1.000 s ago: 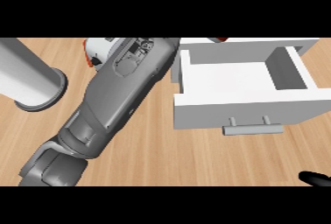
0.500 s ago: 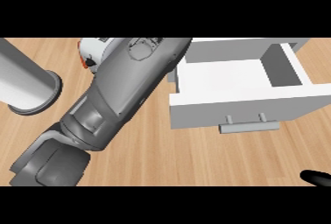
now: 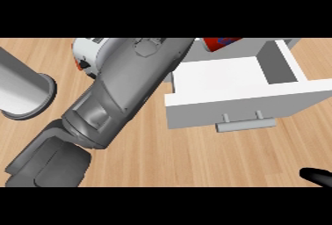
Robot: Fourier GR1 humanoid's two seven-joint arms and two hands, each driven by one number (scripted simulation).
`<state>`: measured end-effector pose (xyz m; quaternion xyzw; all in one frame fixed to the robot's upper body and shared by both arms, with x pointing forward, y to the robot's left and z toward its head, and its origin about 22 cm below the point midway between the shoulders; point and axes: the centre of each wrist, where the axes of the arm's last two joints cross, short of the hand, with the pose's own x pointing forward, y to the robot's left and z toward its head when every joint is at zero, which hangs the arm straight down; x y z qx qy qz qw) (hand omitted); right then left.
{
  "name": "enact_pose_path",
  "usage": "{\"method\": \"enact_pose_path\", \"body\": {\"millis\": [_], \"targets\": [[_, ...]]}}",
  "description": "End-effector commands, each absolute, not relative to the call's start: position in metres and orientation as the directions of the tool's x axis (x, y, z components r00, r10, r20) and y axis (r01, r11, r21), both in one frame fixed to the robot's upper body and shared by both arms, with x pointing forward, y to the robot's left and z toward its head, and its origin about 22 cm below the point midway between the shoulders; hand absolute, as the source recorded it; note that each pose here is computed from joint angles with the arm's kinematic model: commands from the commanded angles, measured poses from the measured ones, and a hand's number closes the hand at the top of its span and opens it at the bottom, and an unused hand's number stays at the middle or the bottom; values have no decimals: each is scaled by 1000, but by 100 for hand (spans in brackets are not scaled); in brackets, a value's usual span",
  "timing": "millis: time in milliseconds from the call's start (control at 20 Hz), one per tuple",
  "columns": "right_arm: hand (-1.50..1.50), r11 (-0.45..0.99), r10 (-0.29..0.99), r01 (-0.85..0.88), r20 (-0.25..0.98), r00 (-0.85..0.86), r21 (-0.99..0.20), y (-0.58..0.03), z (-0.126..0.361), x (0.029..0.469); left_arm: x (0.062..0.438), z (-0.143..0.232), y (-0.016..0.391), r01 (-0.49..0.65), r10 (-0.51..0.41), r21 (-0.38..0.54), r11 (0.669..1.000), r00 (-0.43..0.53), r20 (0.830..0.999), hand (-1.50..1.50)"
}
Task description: Pick up the can, place it into the drawer and close the drawer
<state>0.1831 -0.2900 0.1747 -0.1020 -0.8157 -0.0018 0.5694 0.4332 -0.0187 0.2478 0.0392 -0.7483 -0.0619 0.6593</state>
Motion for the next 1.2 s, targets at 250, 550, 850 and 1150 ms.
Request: {"method": "enact_pose_path", "body": {"millis": [250, 550, 850, 1150], "targets": [[-150, 954, 285, 191, 888, -361, -229, -290, 176, 194, 437, 247, -18, -35, -152, 148, 988, -159, 975, -150], [-150, 906, 422, 162, 799, -428, -392, -286, 194, 202, 435, 249, -20, -48, -81, 76, 996, -130, 988, -150], [-150, 788, 605, 192, 681, -412, -584, -275, 189, 227, 435, 259, -21, -41, -10, 4, 999, -138, 990, -150], [-150, 647, 742, 213, 542, -395, -732, -256, 170, 265, 434, 261, -23, -30, -28, 24, 999, -163, 986, -150]]}}
